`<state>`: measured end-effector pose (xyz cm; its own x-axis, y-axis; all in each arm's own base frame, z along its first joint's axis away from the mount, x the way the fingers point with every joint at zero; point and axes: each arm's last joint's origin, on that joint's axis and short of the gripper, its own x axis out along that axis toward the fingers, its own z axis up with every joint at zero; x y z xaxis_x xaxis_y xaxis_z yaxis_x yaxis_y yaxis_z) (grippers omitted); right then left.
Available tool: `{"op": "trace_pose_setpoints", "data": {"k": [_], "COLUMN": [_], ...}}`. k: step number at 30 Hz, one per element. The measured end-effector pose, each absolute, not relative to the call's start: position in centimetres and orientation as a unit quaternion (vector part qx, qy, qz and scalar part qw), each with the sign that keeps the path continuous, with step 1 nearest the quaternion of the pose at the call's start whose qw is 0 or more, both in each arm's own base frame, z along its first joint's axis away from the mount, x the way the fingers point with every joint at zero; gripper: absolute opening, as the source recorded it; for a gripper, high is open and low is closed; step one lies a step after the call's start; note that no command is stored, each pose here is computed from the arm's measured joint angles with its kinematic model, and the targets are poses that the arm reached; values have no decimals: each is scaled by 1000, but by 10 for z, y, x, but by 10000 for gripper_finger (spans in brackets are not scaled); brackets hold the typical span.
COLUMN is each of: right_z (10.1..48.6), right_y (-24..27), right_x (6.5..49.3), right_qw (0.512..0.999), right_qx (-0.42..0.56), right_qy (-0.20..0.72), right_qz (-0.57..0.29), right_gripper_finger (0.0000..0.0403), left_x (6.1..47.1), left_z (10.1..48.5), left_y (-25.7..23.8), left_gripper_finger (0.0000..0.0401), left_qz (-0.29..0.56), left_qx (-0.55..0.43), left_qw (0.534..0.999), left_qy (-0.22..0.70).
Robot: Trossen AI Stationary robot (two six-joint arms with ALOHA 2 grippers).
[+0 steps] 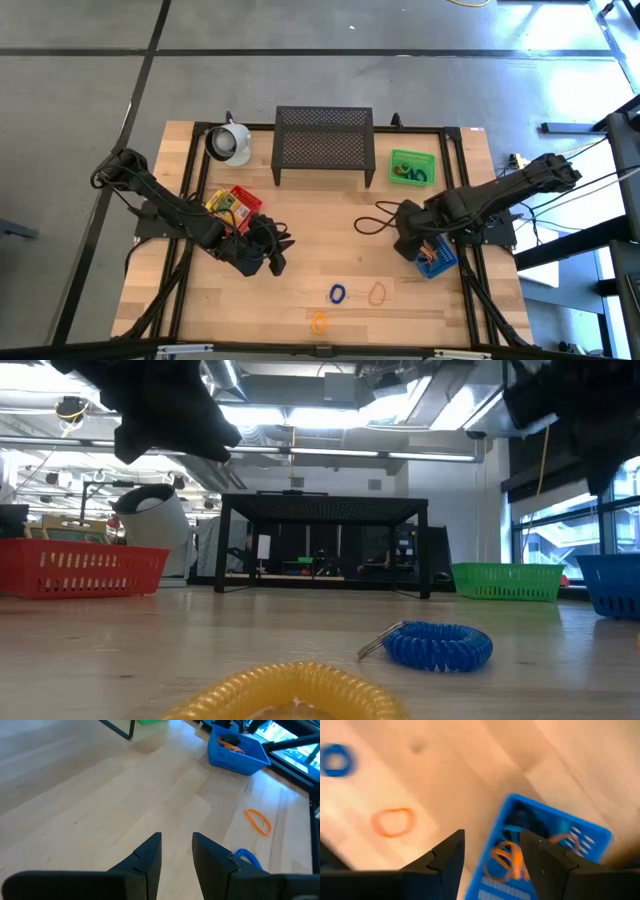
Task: Pick & Place Office Desk Supplies
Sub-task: Put the orange rubber band into the blue bin
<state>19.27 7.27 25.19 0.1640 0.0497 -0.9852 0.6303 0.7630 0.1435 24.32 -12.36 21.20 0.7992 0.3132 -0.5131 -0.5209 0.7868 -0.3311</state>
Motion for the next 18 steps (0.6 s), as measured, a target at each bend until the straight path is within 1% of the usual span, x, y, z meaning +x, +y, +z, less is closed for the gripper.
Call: {"op": "trace_pose_setpoints", "data": {"k": [5, 8, 12, 18], "right_z": [262, 263, 261, 248], "right_y": [87, 100, 117, 142], "right_x": [203, 206, 205, 202], "right_qw": [763, 785, 810, 830], "right_qx": [262, 250, 217, 127], "right_qy": [578, 561, 542, 541], "right_qz": [-121, -78, -60, -49], "right_gripper_finger": [194, 194, 194, 194], "left_x": [243, 243, 243, 247], "left_z": [213, 213, 213, 217], "left_y": [-122, -122, -122, -126], "left_gripper_finger": [102, 102, 102, 102], "left_qz": [246, 249, 254, 240], "left_qx": [-235, -247, -270, -302], "left_qw": [918, 915, 908, 907], "left_qy": [204, 200, 193, 168]}}
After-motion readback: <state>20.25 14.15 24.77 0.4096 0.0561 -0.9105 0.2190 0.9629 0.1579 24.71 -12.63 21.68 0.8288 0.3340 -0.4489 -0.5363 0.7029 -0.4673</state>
